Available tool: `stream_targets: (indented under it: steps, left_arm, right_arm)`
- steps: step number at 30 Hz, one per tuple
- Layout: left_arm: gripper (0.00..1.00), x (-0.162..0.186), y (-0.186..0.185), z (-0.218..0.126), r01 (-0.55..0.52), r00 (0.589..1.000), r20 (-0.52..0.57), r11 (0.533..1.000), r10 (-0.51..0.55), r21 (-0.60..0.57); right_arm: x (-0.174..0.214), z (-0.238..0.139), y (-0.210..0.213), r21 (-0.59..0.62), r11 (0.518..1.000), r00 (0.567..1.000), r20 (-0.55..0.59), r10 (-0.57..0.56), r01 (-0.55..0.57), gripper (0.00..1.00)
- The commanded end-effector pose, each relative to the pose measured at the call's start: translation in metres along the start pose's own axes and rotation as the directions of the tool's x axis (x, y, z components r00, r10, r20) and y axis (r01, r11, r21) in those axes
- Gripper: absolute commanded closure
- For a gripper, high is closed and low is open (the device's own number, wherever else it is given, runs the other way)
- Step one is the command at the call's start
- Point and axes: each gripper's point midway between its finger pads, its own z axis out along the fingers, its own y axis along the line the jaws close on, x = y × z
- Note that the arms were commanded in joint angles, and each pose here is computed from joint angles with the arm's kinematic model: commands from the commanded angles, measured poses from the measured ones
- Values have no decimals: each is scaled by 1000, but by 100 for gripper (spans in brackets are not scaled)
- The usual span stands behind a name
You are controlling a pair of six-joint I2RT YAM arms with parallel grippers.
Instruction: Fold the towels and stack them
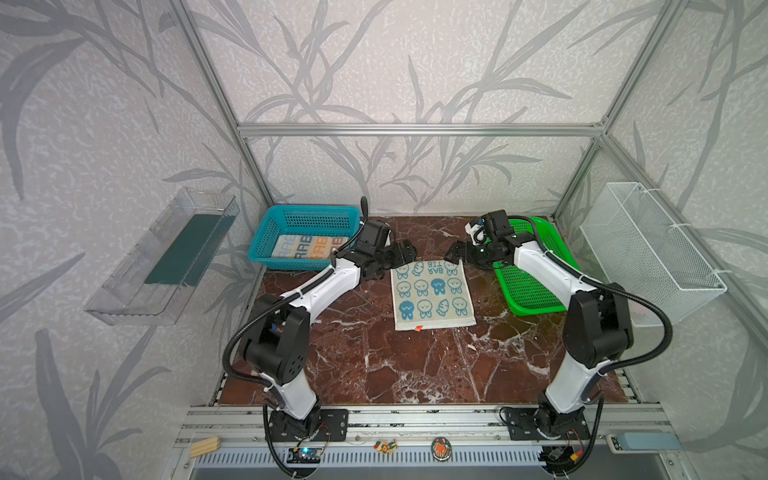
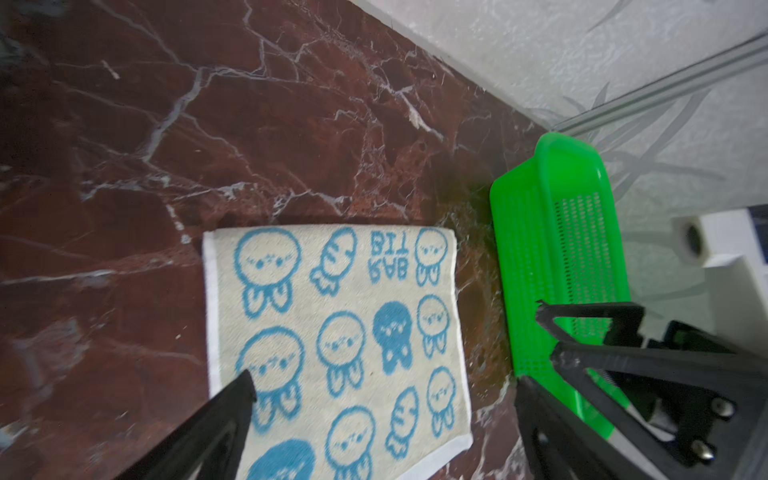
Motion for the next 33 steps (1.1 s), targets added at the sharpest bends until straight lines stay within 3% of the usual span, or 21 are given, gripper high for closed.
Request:
stream_targets:
  steps: [1, 14, 19, 33]
  left_arm:
    - [1, -19, -8, 25, 162, 987, 0, 984, -162, 73]
    - [1, -18, 35, 94, 252, 967, -43, 968, -251, 17]
    - [1, -9, 58, 110, 241, 968, -66, 970, -243, -37]
    - [1, 9, 114, 101, 256, 956, -109, 957, -271, -135]
  right_arm:
    - [-19, 27, 3, -55, 995, 997, -14, 80, -80, 1]
    - [-33, 87, -7, -147, 975, 985, -77, 155, -165, 1]
    - [-24, 102, -24, -101, 981, 982, -106, 158, -168, 1]
    - [12, 108, -59, 40, 992, 974, -189, 126, -120, 1]
